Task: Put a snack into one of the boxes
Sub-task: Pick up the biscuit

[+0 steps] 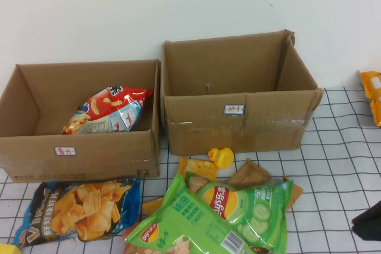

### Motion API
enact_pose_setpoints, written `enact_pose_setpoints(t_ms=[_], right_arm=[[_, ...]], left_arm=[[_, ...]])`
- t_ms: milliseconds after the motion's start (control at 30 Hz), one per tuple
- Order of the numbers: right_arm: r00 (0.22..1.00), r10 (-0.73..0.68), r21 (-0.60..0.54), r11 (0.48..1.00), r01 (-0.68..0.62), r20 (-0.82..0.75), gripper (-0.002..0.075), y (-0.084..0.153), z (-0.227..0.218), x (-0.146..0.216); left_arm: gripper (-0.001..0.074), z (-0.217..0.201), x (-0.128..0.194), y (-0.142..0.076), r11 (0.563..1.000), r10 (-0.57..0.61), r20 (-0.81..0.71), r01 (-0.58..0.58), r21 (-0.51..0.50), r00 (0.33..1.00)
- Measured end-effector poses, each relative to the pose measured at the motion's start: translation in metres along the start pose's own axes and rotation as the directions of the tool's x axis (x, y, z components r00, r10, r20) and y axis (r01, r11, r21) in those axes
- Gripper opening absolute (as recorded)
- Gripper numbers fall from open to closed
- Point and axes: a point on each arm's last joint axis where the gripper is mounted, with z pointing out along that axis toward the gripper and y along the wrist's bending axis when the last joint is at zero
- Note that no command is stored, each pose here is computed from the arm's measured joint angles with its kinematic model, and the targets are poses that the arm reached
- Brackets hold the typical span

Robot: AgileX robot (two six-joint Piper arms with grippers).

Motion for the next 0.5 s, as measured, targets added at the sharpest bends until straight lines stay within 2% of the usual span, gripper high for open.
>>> enact_pose_setpoints(t_ms=[133, 233, 333, 400, 500], right_arm=[[0.99, 0.052, 0.074, 0.996, -0.042, -0.13, -0.0001, -0.01, 0.024, -0.002], [0.977, 0.149, 0.149, 0.981, -0.126, -0.152, -0.0001, -0.029, 0.044, -0.004], [0.966, 0.182, 0.172, 0.973, -0.151, -0.182, 0.0008, -0.047, 0.063, -0.005], [0.961, 0.194, 0.179, 0.971, -0.159, -0.199, 0.004, -0.058, 0.077, -0.006], [0.953, 0.211, 0.198, 0.965, -0.169, -0.216, 0.0137, -0.076, 0.101, -0.006]], left_arm=[[0.0007, -0.004, 0.002, 0.0, 1.0, 0.006, -0.001, -0.006, 0.003, 1.0], [0.0007, -0.004, 0.002, 0.0, 1.0, 0.009, -0.003, -0.009, 0.004, 1.0], [0.0007, -0.004, 0.003, 0.0, 1.0, 0.009, -0.006, -0.009, 0.004, 1.0], [0.0006, -0.004, 0.003, 0.0, 1.0, 0.011, -0.008, -0.011, 0.004, 1.0], [0.0001, -0.004, 0.003, 0.0, 1.0, 0.011, -0.01, -0.011, 0.004, 1.0]])
